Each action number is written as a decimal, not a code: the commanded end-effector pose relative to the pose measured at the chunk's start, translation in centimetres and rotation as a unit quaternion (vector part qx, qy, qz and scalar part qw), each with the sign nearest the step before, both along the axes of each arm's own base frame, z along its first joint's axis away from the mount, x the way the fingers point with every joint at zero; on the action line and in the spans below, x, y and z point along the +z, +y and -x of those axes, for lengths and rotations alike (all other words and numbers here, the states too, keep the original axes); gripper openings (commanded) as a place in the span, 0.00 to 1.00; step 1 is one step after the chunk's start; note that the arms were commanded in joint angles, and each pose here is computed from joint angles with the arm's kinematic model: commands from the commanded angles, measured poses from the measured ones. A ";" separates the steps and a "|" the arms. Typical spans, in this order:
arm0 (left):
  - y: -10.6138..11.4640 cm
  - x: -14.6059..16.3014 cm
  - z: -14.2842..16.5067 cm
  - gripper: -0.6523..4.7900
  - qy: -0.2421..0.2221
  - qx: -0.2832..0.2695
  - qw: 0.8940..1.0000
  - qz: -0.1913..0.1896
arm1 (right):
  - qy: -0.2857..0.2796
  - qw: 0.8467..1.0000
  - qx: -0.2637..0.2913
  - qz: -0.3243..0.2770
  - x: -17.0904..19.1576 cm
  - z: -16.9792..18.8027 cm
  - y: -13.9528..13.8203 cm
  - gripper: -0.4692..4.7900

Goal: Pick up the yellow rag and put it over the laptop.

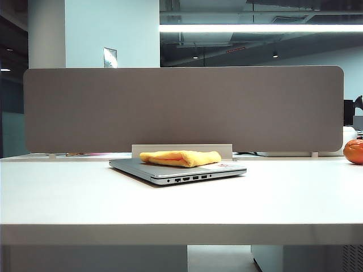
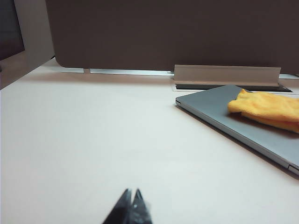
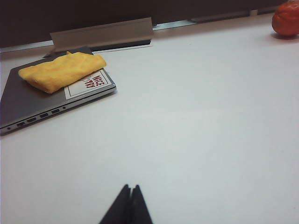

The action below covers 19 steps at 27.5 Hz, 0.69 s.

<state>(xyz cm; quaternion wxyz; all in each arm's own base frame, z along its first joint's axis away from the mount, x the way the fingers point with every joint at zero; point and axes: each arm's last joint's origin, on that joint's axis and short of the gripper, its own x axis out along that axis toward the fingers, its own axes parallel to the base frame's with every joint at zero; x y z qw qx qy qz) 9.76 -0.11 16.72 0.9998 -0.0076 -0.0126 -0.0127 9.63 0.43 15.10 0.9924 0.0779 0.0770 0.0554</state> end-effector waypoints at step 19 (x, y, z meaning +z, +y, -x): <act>0.0 0.2 0.0 0.11 -0.005 -0.003 1.000 -0.002 | -0.010 0.999 0.002 0.035 0.0 0.0 0.0 0.08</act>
